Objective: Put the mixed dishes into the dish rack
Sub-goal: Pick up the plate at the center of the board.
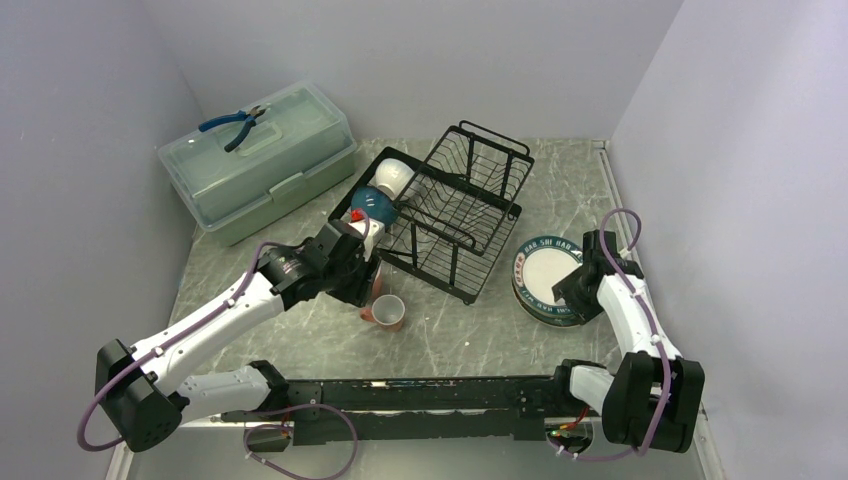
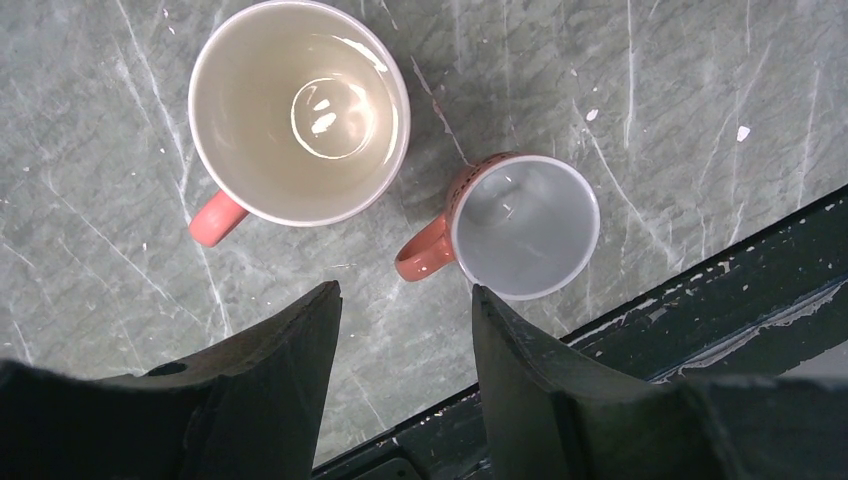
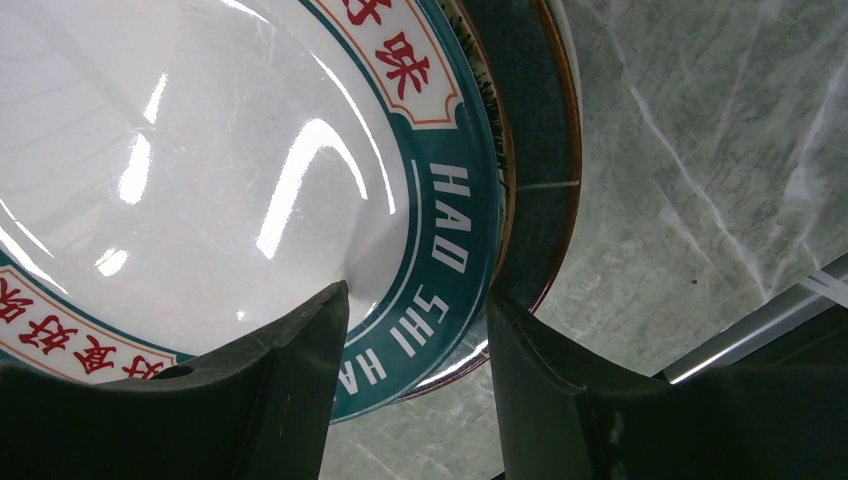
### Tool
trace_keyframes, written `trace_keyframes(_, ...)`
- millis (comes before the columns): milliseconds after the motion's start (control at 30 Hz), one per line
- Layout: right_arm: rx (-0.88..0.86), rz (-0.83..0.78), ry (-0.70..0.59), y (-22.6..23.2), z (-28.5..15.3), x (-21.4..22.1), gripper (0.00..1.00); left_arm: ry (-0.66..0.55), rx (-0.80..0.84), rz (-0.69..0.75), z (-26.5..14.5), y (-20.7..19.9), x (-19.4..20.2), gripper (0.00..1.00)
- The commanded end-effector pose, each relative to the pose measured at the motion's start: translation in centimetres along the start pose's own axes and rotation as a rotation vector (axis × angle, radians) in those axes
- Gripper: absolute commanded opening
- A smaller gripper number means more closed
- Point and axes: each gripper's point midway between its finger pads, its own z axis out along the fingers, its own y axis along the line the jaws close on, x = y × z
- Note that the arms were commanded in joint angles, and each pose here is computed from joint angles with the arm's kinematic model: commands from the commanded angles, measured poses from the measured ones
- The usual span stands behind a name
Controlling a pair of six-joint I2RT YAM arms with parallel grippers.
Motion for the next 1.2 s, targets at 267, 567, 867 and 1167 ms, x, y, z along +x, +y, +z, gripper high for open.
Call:
trace_keyframes(267,-0.089,0.027,-0.083,2.3,-1.7,-2.4,0.52,-0.007,-0.013,0.01,-0.1,0.1,-0.5,0.56)
trace_keyframes(567,-0.11,0.033,-0.08,2.4,-1.3,-2.0,0.32,-0.004,-0.013,0.013,0.0,0.1,-0.5,0.56)
trace_keyframes(867,-0.116,0.04,-0.099,2.0,-1.3,-2.0,0.18,-0.002,-0.019,0.013,0.1,0.2,-0.5,0.56)
trace_keyframes(1167,-0.135,0.086,-0.088,2.0,0.0,-1.1,0.37,0.004,-0.016,0.014,0.1,0.1,-0.4,0.56)
